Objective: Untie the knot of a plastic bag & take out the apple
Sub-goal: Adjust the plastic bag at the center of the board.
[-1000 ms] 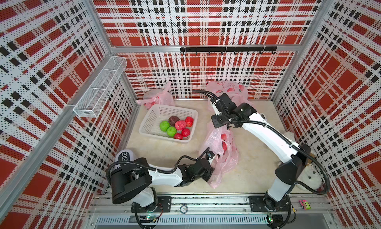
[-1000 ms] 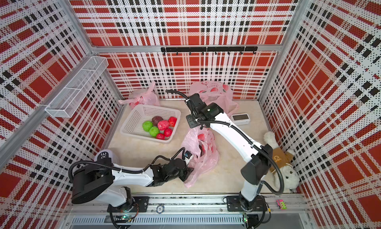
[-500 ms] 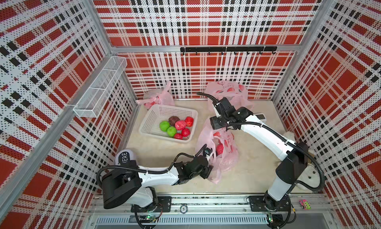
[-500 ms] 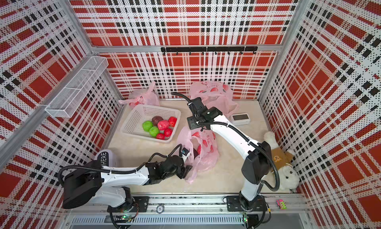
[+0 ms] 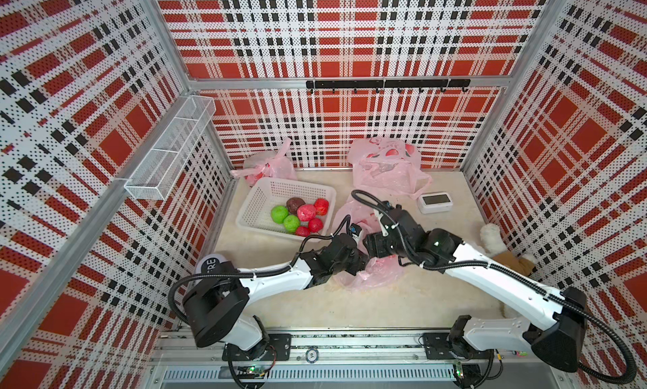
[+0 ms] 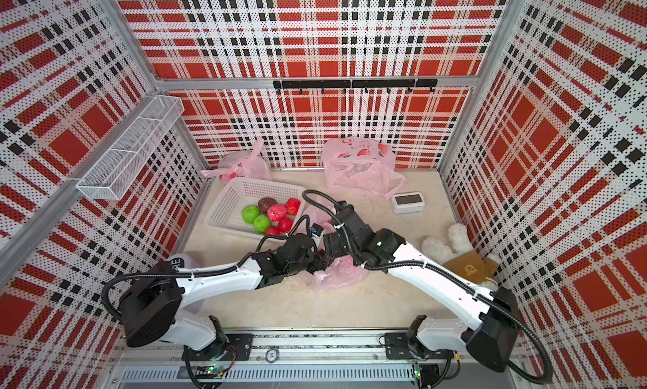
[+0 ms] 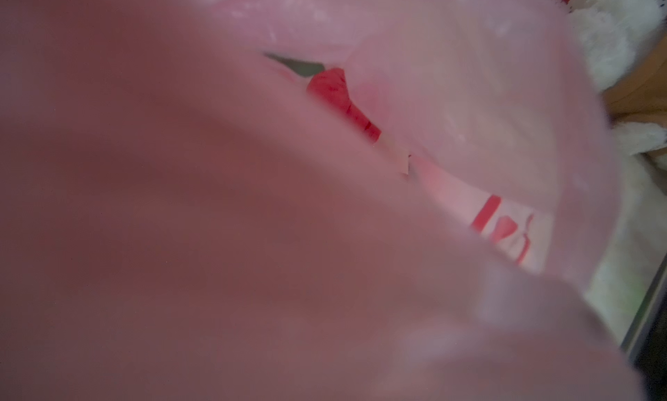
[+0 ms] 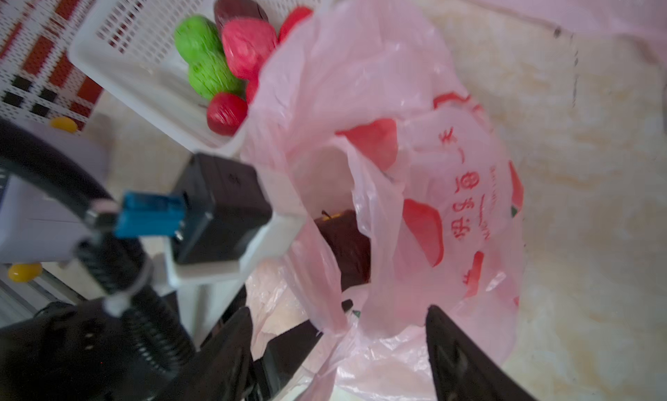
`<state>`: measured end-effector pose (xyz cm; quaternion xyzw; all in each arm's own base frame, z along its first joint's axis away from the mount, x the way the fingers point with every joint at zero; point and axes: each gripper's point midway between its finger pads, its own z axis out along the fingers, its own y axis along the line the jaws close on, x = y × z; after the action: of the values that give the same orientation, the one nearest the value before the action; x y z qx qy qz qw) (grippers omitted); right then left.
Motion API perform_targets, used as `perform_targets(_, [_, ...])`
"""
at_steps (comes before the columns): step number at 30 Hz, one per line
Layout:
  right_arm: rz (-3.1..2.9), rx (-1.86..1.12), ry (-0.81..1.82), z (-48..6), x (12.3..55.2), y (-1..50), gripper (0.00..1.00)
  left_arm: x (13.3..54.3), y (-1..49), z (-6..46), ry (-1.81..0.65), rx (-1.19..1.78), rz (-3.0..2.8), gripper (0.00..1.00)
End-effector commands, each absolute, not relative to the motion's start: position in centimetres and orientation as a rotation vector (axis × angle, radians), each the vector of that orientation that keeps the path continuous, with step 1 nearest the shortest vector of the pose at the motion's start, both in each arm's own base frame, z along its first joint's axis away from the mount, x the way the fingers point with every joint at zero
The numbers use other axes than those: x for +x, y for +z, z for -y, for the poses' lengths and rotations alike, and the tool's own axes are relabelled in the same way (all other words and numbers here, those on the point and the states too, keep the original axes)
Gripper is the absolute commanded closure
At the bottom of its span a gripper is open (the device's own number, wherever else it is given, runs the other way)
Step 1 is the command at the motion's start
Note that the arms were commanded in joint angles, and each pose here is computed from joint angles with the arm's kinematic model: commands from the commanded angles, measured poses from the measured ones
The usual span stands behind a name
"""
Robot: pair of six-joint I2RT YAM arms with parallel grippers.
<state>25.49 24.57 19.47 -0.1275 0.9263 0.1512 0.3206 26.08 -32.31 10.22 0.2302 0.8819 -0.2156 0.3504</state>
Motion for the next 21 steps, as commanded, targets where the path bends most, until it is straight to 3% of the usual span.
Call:
perform_targets(1, [-2.461, -0.216, 0.412, -24.8, 25.9, 15.9, 0.23, 26.6, 7.6, 31.3, -0.445, 0.549, -2.395, 0.2])
perform_targets(7, [-2.54, -0.16, 0.293, -22.8, 25.2, 10.0, 0.26, 28.3, 4.4, 31.4, -0.426, 0.443, -2.505, 0.19])
perform_targets(12, [-2.61, -0.148, 0.21, -21.0, 23.8, 6.3, 0.26, 28.2, 3.4, 31.7, -0.465, 0.419, -2.535, 0.26])
perform_targets(18, [-2.637, -0.103, 0.21, -19.9, 22.7, 4.5, 0.25, 28.3, 6.8, 31.6, -0.545, 0.455, -2.456, 0.4])
perform_targets(21, [-2.623, -0.096, 0.179, -19.2, 22.7, 4.3, 0.25, 27.9, 9.1, 31.6, -0.587, 0.496, -2.395, 0.42])
